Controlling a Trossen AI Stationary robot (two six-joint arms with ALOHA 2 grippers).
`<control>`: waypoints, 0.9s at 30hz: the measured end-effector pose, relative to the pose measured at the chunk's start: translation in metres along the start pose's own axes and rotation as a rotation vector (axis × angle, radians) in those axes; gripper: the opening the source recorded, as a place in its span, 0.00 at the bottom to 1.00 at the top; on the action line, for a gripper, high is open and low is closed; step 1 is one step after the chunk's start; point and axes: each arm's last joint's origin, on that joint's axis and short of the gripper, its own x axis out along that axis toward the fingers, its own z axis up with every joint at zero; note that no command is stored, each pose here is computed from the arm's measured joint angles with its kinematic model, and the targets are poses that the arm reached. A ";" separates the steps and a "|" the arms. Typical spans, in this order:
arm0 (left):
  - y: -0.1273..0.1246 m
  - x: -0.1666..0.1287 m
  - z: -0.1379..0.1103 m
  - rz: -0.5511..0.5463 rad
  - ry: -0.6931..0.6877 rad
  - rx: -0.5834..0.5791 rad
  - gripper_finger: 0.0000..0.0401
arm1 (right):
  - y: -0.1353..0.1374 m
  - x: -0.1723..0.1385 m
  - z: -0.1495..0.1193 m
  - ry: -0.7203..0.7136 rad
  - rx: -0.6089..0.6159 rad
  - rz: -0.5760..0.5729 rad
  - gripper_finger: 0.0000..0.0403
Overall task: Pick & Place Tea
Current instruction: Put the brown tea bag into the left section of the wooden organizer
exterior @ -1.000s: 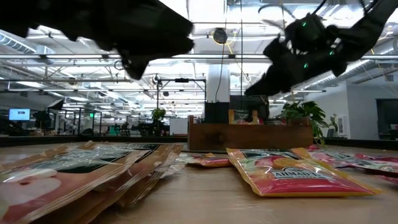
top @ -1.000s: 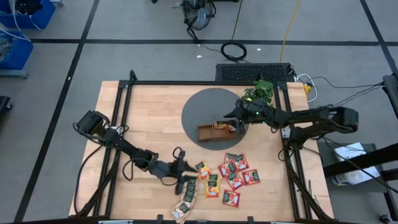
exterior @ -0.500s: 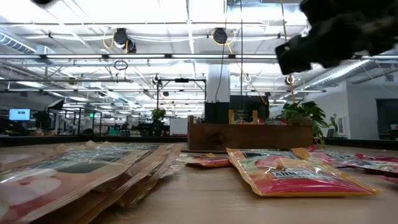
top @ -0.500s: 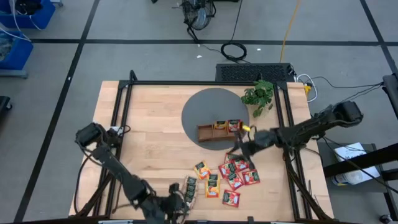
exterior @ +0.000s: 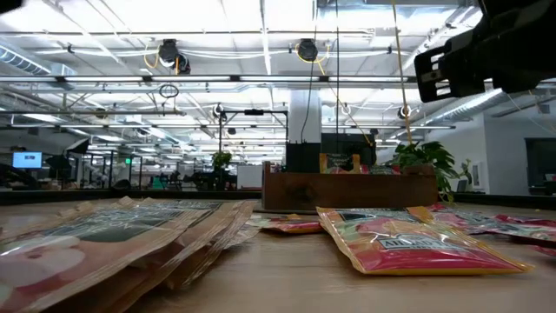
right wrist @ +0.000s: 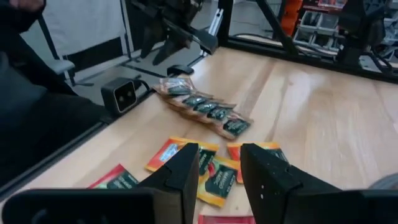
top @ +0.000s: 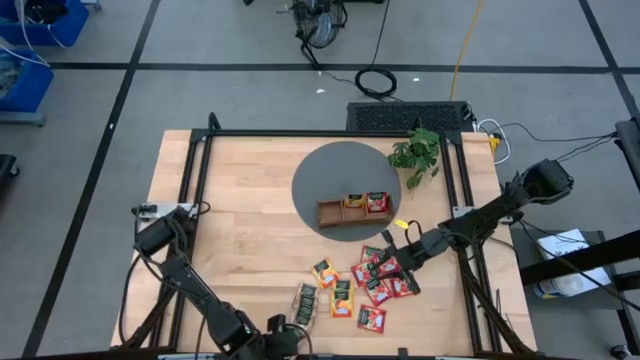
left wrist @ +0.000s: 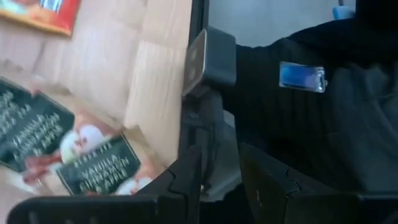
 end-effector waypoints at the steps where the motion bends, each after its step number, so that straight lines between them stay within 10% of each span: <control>1: -0.001 -0.001 -0.002 -0.009 0.009 -0.017 0.28 | 0.000 0.000 0.000 0.002 0.001 -0.001 0.26; 27: 0.014 0.026 -0.019 0.037 0.123 -0.071 0.28 | 0.000 0.000 0.000 -0.004 0.002 0.000 0.26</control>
